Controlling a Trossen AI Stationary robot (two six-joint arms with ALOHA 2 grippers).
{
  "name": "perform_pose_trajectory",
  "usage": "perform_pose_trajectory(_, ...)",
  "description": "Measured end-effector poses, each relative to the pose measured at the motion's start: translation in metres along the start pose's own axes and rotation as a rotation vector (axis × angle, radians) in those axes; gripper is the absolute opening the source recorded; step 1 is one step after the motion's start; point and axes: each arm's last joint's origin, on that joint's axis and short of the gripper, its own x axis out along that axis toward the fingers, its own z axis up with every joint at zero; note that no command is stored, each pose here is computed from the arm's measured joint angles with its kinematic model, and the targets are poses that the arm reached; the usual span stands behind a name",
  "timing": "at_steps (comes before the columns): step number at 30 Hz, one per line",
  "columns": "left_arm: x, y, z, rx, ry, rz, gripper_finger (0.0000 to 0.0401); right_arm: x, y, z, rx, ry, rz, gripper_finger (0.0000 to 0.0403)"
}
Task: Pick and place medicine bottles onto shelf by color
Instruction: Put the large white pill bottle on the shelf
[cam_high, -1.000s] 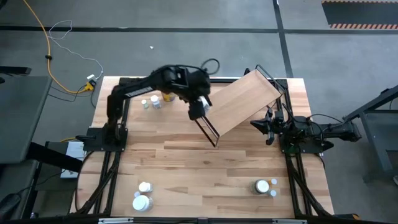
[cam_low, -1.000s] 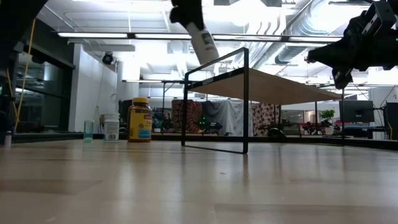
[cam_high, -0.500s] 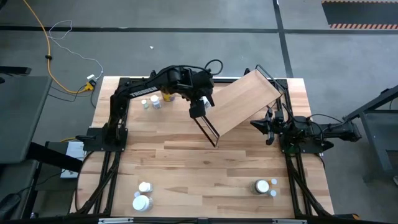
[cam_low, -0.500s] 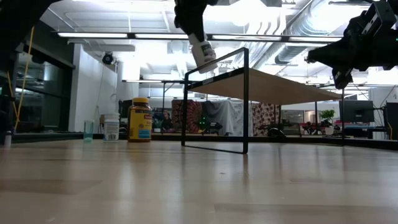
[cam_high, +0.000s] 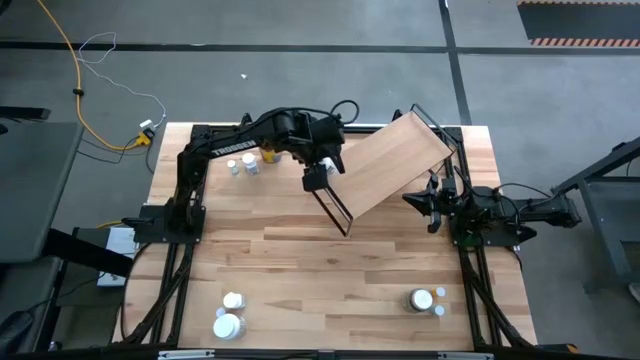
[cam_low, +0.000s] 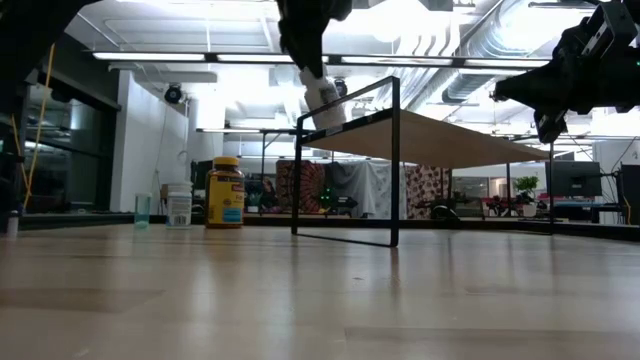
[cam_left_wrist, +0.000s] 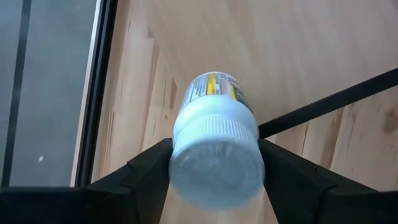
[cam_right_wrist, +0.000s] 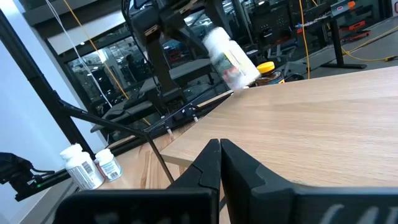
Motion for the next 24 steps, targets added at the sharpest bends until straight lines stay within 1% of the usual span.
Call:
perform_pose_trajectory(12, 0.0, 0.001, 0.005, -0.013, -0.048, 0.004, 0.0225, 0.0, 0.0, 0.0, 0.0, 0.0, 0.0, 0.0)
perform_pose_trajectory(18, -0.002, 0.001, 0.004, -0.013, -0.047, 0.01, 0.0225, 0.0, 0.0, 0.0, 0.0, 0.001, 0.0, 0.0)
perform_pose_trajectory(21, -0.014, 0.007, 0.004, -0.028, -0.083, 0.018, 0.0225, 0.0, 0.0, 0.0, 0.0, 0.0, 0.0, 0.0)
perform_pose_trajectory(24, -0.039, 0.017, -0.003, -0.063, -0.158, 0.017, 0.0224, 0.0, 0.0, 0.0, 0.0, 0.0, 0.0, 0.0)
